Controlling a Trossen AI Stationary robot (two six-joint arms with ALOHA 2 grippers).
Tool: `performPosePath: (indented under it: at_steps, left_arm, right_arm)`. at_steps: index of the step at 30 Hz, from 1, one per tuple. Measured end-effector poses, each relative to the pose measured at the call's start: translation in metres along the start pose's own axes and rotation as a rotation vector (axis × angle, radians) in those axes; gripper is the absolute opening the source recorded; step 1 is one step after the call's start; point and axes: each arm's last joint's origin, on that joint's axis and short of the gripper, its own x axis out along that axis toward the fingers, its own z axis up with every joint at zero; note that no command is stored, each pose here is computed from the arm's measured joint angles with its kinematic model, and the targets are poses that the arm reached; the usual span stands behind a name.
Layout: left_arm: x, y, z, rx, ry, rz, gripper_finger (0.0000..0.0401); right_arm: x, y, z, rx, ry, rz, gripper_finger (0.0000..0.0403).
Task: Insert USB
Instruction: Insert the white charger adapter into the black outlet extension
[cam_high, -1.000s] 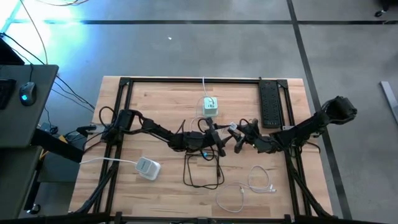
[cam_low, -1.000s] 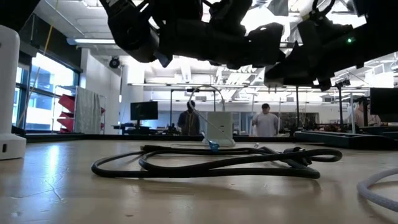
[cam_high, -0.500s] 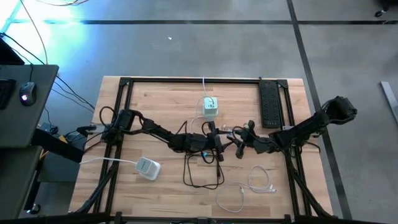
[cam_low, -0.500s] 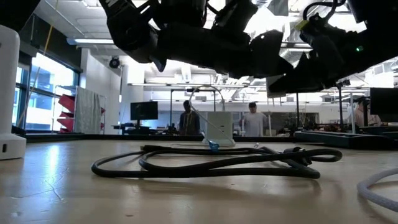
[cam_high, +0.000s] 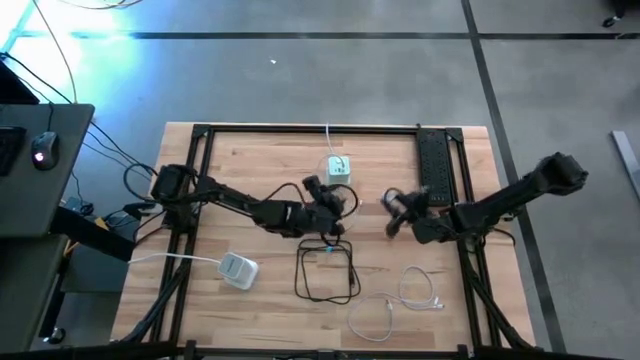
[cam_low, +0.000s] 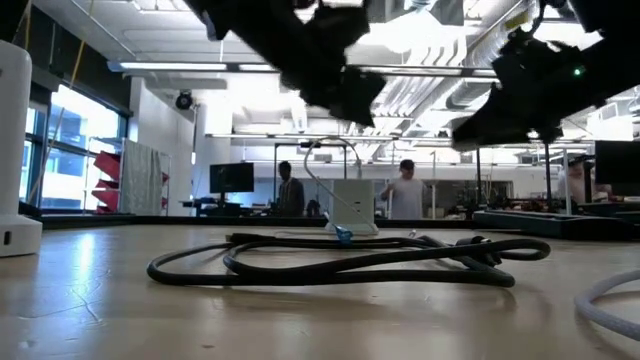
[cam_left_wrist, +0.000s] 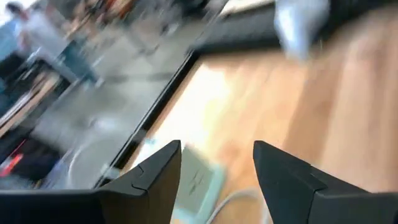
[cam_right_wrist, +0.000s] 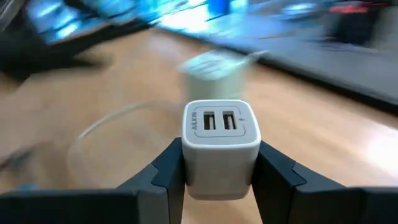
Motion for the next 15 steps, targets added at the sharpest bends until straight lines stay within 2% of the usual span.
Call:
performPosePath:
  at_steps: [3,5,15]
  left_arm:
    - [-0.001,-0.004,-0.010,-0.016,0.060,-0.003,0.0169]
    - [-0.004,-0.006,-0.015,-0.016,0.091,-0.006,0.0167]
    - [-0.026,-0.020,-0.027,0.043,0.142,0.017,0.0163]
  right_arm:
    - [0.001,-0.025,0.000,0.161,-0.018,-0.167,0.0118]
    - [0.004,-0.039,-0.004,0.210,0.019,-0.259,0.0118]
    - [0.038,-0.077,-0.012,0.267,0.048,-0.654,0.0118]
